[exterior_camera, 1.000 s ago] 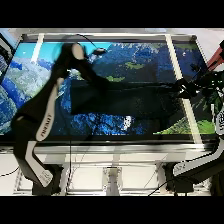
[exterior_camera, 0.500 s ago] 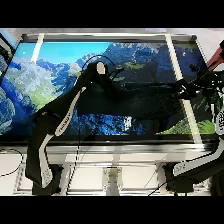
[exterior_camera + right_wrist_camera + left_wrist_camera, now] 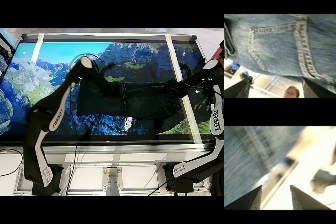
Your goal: Fold the clothes and pants, and hang the long-sleeved shirts on hangers.
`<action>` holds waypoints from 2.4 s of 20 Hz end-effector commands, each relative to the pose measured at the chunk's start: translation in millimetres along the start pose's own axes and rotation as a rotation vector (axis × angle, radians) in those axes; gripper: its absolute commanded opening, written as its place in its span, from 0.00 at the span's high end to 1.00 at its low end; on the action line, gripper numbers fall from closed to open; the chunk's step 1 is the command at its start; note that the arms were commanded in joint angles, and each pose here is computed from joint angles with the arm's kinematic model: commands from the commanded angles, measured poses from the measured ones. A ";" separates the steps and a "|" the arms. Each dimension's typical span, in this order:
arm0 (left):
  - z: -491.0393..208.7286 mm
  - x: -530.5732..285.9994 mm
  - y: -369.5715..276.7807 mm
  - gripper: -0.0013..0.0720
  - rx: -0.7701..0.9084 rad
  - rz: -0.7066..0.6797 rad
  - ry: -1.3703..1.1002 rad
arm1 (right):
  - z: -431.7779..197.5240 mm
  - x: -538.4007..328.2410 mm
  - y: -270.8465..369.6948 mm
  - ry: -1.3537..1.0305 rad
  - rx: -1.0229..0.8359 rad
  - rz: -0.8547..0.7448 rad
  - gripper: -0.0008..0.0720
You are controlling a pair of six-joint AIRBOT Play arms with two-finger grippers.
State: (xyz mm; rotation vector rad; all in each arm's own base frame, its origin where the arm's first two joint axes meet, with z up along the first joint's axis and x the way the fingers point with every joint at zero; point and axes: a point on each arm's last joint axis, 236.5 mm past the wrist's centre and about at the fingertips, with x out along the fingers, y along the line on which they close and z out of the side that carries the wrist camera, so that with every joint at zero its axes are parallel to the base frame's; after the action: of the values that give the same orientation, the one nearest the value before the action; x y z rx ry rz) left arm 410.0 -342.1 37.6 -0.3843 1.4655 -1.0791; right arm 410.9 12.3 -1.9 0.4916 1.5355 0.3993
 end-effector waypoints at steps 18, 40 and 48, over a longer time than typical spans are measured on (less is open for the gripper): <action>-77.1 -165.6 222.1 0.21 -0.458 0.086 -0.264 | 4.7 12.2 18.1 -0.001 -0.002 -0.008 0.05; -105.0 -137.3 205.7 0.95 -0.516 0.220 0.009 | 5.0 19.1 30.3 0.006 -0.033 -0.003 0.05; -99.1 -335.4 93.5 0.95 -0.350 0.669 -0.328 | 0.0 19.0 31.2 0.027 -0.037 0.001 0.05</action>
State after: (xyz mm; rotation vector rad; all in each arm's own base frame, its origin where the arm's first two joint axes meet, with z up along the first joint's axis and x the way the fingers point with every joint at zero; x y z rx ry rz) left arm 440.3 -20.1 90.8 -0.3276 1.4436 -0.3254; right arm 413.2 48.4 -1.6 0.4616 1.5508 0.4337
